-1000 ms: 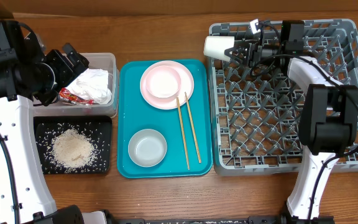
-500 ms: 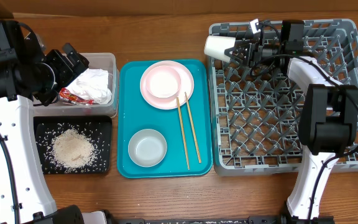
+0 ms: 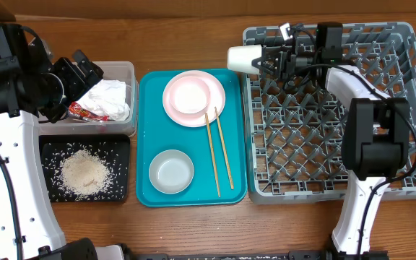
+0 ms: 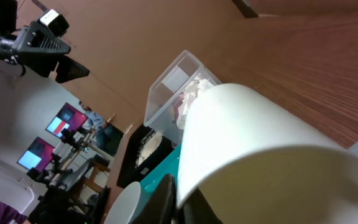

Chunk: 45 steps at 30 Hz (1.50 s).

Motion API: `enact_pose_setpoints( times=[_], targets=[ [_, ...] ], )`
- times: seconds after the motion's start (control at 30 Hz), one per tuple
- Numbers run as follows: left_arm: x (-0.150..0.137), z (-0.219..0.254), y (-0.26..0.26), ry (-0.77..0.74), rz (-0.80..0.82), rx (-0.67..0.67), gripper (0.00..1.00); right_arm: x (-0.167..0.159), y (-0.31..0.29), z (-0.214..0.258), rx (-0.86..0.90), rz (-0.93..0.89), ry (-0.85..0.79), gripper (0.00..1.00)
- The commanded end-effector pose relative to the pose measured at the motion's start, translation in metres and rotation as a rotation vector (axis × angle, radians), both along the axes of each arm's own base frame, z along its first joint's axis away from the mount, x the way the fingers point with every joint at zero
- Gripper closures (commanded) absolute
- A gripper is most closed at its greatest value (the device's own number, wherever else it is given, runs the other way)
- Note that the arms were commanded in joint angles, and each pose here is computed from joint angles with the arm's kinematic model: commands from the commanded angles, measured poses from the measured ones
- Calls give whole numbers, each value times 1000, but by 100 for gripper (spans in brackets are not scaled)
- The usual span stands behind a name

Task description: Sort waste into correct bins and load items into the dishwasher

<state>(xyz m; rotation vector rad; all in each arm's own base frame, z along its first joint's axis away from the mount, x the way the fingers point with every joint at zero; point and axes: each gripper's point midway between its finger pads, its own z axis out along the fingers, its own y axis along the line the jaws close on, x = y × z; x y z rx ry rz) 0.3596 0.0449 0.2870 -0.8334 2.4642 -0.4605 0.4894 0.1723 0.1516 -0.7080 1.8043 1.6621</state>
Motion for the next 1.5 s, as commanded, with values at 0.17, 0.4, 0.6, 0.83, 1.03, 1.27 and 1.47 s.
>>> enact_pose_setpoints(
  times=[0.17,0.4,0.6,0.83,1.03,1.27,1.47],
  targets=[
    [0,13,-2,-39,-6,4,0,12,-22,-13,-25,-71,23,96],
    [0,13,-2,-39,-6,4,0,14,-23,-16,-42,-89,30,96],
    [0,13,-2,-39,-6,4,0,11,-20,-13,-26,-69,27,96],
    [0,13,-2,-39,-6,4,0,14,-16,-17,-47,-80,17,96],
    [0,13,-2,-39,-6,4,0,14,-16,-26,-50,-82,33,96],
    [0,13,-2,-39,-6,4,0,13,-16,-29,-51,-82,34,96],
    [0,13,-2,-39,-6,4,0,5,-18,-44,-54,-84,65,96]
  ],
)
